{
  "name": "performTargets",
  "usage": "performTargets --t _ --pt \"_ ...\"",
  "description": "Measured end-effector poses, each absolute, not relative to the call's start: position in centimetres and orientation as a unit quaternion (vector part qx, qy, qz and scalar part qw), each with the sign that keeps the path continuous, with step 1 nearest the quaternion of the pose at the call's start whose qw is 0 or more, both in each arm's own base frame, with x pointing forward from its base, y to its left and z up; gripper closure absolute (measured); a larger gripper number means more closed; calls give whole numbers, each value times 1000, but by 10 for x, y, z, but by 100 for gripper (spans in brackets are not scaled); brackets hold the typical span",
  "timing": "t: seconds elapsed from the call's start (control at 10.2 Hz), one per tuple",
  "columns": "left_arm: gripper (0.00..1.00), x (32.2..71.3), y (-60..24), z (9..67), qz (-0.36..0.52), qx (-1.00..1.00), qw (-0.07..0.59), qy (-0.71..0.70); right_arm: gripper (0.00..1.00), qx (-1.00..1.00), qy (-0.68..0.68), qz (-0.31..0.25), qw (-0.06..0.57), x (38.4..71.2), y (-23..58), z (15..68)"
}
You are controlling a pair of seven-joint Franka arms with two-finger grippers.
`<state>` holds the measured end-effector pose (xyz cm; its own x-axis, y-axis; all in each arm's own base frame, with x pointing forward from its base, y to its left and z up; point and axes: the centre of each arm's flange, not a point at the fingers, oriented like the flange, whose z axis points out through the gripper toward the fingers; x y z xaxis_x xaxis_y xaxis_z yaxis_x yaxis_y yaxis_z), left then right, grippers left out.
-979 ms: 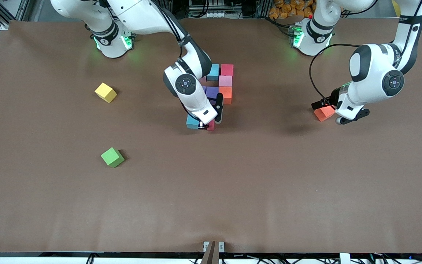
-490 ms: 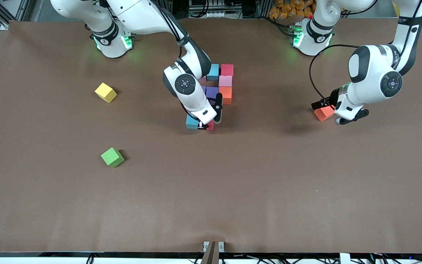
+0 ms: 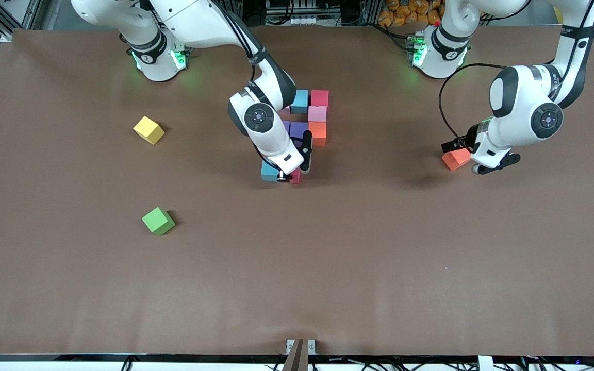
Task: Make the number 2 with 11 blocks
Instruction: 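Place the pink cube in the figure while the left gripper grasps orange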
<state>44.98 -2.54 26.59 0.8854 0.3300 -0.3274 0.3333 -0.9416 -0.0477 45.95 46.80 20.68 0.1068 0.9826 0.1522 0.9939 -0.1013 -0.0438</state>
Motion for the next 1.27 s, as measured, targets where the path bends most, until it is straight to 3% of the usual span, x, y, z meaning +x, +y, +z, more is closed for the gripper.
performTargets --t 0.39,0.49,0.69,0.78,1.27 --pt "0 450 1 246 -172 965 -12 199 43 -742 -666 -44 68 459 467 206" --pt "0 450 3 244 -171 964 -10 204 35 -743 -665 -43 66 458 464 201" --pt "0 449 6 237 -175 960 -8 218 4 -746 -662 -36 61 457 455 184" --pt "0 450 9 234 -175 958 -7 225 0 -746 -662 -38 60 457 454 183" --pt "0 450 16 225 -177 948 15 266 0 -754 -652 -40 69 458 454 185"
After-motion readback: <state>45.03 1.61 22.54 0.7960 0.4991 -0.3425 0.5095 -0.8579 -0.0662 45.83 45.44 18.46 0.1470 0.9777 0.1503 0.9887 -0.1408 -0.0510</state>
